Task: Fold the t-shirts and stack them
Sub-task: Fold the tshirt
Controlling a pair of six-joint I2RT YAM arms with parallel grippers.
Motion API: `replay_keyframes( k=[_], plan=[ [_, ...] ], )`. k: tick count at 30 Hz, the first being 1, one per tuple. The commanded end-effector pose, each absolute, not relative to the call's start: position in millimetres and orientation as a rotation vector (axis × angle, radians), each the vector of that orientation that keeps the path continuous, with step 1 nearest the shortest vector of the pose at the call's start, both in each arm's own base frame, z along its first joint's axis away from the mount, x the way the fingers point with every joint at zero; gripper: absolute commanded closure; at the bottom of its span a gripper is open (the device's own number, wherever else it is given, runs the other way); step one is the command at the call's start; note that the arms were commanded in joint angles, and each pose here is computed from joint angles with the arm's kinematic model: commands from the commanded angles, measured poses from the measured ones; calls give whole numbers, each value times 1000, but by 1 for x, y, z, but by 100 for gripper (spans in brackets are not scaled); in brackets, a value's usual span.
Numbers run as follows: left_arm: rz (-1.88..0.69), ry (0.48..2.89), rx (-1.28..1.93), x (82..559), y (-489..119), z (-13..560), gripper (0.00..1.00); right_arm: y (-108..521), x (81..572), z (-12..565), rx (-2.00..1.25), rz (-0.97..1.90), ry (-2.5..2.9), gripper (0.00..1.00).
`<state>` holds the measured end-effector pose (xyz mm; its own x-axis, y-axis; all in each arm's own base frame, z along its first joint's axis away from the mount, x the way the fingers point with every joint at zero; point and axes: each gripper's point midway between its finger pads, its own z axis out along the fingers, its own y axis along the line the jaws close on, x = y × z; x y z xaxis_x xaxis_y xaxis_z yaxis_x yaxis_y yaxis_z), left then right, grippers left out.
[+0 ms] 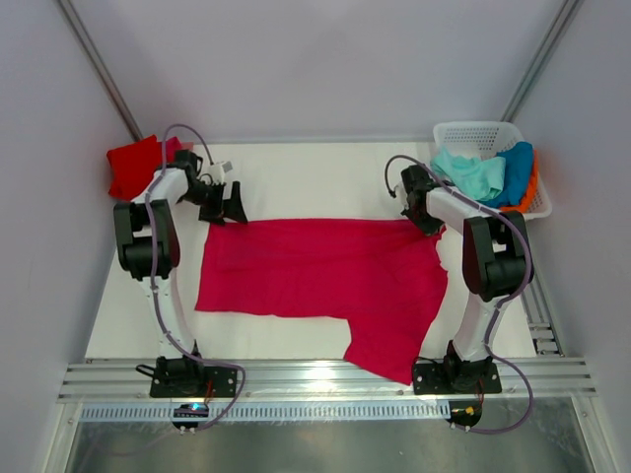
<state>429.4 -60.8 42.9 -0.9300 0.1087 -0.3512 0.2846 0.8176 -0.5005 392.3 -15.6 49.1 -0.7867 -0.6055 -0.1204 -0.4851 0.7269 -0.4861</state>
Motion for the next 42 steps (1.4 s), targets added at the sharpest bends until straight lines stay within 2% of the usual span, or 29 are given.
replay_keyframes(
  k=[1,9,11,13,15,17,18,21,26,29,30,32,38,42],
  plan=[
    [-548,2678,316,444,-27,36,1,-38,389,68,-825,-740,2640,97],
    [-518,2667,300,438,-22,38,1,-43,376,56,-849,-731,2679,97],
    [-510,2667,299,437,-20,37,1,-43,376,53,-850,-731,2683,94],
    [-509,2665,299,436,-20,36,1,-41,378,48,-847,-719,2686,79],
    [-503,2670,296,434,-19,32,1,-37,384,48,-812,-690,2664,51],
    [-501,2675,300,433,-18,29,1,-27,389,49,-784,-612,2640,37],
    [-506,2677,300,431,-19,29,1,-23,392,51,-772,-583,2629,25],
    [-524,2661,303,431,-21,32,1,-2,401,65,-734,-423,2568,13],
    [-485,2573,283,444,-20,57,1,39,415,104,-686,-141,2409,9],
    [-375,2484,234,457,-10,79,1,56,421,124,-666,-37,2326,9],
    [-304,2440,203,460,-3,88,1,65,421,126,-681,11,2293,5],
    [-250,2403,187,461,1,98,1,70,416,130,-703,48,2264,4],
    [-143,2361,165,439,10,112,1,80,387,92,-871,130,2305,1],
    [-268,2355,236,418,-12,118,1,81,378,75,-933,161,2339,1]
  ],
)
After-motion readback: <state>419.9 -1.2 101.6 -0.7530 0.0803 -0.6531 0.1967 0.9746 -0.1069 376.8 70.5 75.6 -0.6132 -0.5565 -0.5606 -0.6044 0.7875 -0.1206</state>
